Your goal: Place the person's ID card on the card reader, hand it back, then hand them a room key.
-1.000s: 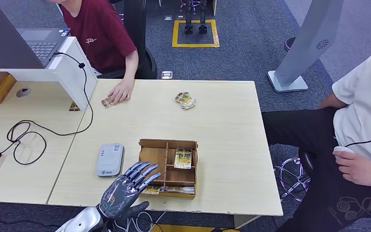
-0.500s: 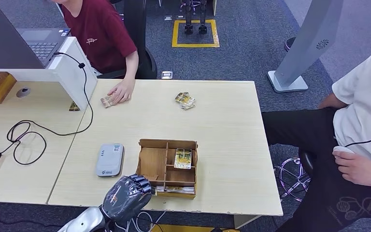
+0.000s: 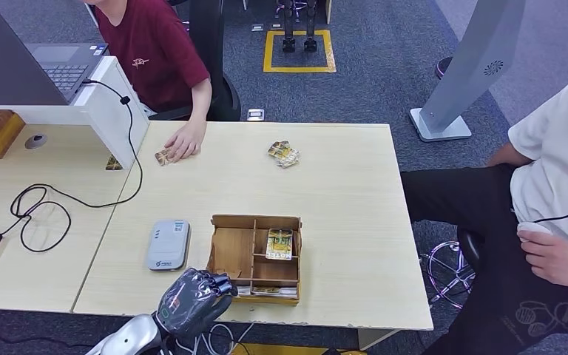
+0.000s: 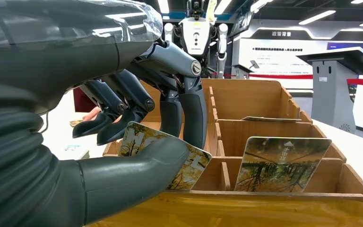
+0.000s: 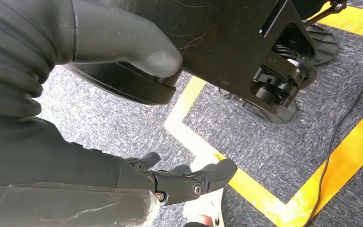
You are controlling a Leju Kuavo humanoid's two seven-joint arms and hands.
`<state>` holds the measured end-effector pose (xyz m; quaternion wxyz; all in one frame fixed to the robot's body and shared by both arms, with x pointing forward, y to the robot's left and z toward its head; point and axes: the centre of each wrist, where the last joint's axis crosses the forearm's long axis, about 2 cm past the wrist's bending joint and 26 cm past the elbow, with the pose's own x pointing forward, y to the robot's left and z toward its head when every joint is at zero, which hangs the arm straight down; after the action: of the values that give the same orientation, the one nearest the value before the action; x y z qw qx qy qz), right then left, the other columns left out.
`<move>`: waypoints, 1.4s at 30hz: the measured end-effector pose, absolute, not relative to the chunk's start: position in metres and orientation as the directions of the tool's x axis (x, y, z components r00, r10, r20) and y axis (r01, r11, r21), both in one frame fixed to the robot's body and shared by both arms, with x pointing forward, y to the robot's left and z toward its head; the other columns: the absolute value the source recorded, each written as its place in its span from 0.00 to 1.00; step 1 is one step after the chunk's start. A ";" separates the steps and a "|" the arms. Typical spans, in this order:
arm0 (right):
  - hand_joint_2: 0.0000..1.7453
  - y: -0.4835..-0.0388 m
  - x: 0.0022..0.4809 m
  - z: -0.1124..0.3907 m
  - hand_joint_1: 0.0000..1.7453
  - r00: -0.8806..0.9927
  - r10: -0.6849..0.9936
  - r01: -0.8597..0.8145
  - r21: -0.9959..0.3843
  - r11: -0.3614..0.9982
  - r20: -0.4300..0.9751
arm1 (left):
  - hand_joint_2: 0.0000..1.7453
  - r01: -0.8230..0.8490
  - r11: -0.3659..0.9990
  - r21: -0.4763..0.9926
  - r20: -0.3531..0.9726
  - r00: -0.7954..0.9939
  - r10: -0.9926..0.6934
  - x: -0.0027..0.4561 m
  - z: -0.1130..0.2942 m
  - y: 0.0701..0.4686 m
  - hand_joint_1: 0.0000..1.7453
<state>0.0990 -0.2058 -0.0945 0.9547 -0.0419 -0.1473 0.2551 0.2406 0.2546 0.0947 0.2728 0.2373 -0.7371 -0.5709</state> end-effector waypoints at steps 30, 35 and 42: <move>1.00 -0.206 0.098 -0.095 0.00 0.829 0.494 -0.468 -0.158 0.870 0.264 | 1.00 -0.078 0.471 0.879 0.250 -0.765 -0.593 0.277 0.172 0.257 1.00; 1.00 -0.206 0.098 -0.095 0.00 0.829 0.494 -0.468 -0.157 0.870 0.264 | 1.00 -0.114 0.480 0.870 0.231 -0.764 -0.602 0.283 0.185 0.257 1.00; 1.00 -0.206 0.098 -0.095 0.00 0.827 0.499 -0.473 -0.160 0.867 0.260 | 1.00 -0.231 0.455 0.860 0.171 -0.709 -0.685 0.298 0.204 0.254 1.00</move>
<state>0.0982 -0.2060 -0.0947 0.9547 -0.0443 -0.1481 0.2544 0.2984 0.2541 0.2037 0.2576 0.2817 -0.8130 -0.4398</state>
